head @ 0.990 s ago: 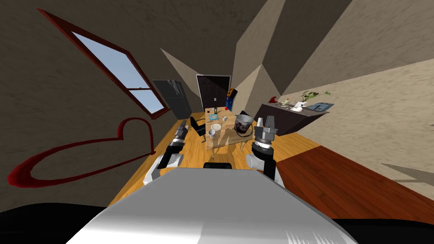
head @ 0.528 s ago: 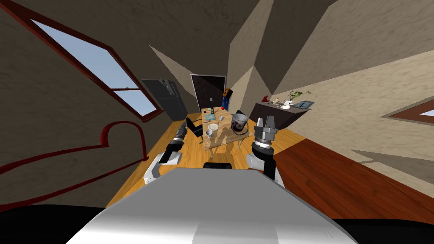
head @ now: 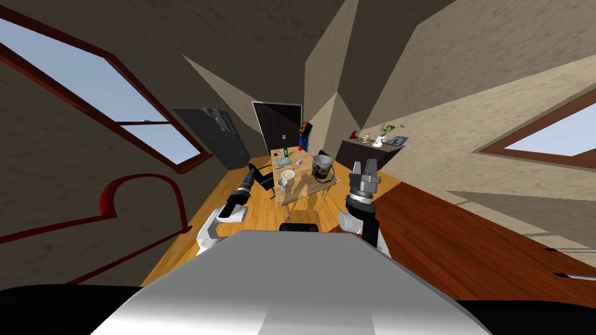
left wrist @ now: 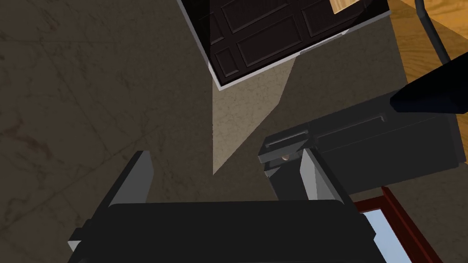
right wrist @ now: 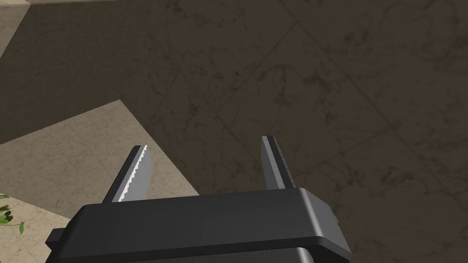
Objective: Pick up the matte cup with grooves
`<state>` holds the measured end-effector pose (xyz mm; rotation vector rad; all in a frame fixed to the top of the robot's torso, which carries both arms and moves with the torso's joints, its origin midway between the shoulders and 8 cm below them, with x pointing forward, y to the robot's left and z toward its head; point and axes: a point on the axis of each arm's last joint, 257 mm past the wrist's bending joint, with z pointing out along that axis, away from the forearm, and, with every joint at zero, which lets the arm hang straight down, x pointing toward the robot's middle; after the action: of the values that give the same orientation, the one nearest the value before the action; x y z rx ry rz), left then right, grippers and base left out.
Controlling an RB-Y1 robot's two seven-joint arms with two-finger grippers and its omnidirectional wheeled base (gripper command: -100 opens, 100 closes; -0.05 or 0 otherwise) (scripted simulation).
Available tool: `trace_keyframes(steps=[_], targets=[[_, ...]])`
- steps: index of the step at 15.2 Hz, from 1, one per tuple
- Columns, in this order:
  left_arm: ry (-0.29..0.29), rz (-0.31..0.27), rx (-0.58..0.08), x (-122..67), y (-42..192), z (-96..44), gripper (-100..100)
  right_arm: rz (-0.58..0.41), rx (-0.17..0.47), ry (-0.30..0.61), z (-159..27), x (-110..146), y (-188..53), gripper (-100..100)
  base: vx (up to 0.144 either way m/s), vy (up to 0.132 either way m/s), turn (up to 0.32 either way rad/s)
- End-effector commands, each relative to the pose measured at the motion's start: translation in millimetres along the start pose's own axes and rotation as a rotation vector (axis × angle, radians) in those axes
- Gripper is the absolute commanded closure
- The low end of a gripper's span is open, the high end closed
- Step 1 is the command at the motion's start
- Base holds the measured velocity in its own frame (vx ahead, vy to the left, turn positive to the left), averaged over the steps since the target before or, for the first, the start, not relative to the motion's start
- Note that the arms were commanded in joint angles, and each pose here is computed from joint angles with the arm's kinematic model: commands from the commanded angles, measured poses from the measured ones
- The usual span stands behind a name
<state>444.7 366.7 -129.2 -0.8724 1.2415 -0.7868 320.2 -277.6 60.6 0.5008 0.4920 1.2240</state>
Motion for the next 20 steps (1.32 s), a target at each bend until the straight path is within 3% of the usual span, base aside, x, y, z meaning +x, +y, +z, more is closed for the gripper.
trace_keyframes(steps=[1, 11, 14, 18, 20], targets=[[-0.002, 0.007, -0.042, -0.7, 14, 1.3, -100, 0.000, 0.000, 0.000, 0.0, 0, 0, 0, -0.010, -0.001, -0.057], [-0.055, 0.059, -0.287, -33.6, 89, 11.0, -100, 0.000, 0.000, 0.000, 0.0, 0, 0, 0, -0.010, -0.006, -0.166], [-0.052, 0.058, -0.323, -33.2, 97, 8.3, -100, 0.000, 0.000, 0.000, 0.0, 0, 0, 0, -0.007, -0.003, -0.096], [-0.082, 0.066, -0.441, -49.1, 132, 6.0, -100, 0.000, 0.000, 0.000, 0.0, 0, 0, 0, -0.006, -0.006, -0.174], [-0.080, 0.064, -0.469, -48.7, 138, 2.9, -100, 0.000, 0.000, 0.000, 0.0, 0, 0, 0, -0.005, -0.004, -0.162]])
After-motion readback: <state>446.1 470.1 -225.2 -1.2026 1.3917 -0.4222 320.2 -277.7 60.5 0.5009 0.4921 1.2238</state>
